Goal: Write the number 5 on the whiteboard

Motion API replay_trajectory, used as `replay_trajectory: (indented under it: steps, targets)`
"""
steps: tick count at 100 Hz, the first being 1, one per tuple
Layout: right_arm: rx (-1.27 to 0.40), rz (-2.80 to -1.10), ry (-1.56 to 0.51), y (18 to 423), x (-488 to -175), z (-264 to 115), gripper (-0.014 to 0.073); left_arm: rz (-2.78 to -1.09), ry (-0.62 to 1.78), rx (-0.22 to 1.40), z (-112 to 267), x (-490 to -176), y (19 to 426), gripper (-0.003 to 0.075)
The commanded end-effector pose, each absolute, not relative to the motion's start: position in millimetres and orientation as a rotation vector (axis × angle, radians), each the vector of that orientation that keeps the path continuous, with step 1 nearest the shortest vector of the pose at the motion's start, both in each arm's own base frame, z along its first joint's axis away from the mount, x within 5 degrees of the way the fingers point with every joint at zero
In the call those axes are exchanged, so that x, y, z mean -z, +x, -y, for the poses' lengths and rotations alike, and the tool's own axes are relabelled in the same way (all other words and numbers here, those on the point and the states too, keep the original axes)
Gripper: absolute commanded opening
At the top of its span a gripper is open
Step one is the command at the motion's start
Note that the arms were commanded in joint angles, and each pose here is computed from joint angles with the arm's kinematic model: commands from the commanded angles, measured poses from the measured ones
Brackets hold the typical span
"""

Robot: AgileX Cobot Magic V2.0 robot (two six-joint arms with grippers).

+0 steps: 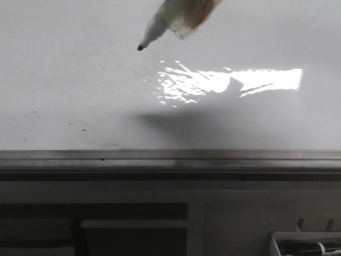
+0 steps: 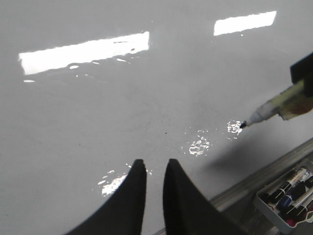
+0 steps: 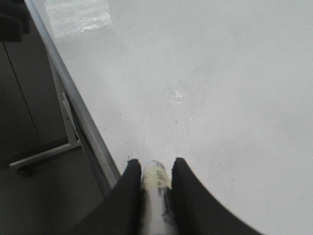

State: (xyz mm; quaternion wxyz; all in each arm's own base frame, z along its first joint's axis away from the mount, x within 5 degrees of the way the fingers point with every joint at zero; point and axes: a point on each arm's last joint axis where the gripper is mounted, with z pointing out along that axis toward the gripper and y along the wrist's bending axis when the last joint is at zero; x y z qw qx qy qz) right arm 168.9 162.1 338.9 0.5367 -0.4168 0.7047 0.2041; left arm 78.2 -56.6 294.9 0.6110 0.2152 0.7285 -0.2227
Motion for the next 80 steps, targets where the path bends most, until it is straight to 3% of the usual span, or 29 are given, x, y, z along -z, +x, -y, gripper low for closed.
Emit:
replay_trajectory:
  steps: [1,80]
  targets:
    - [-0.448,-1.607,-0.895,181.8,-365.0,-161.5,-0.0049,-1.621,0.402,0.537,52.8,-305.0,78.7,-0.002]
    - [-0.314,-1.636,-0.915,217.2,-356.1,-166.5,-0.0049,-1.623,0.401,0.542,53.0,-304.9,78.5,-0.002]
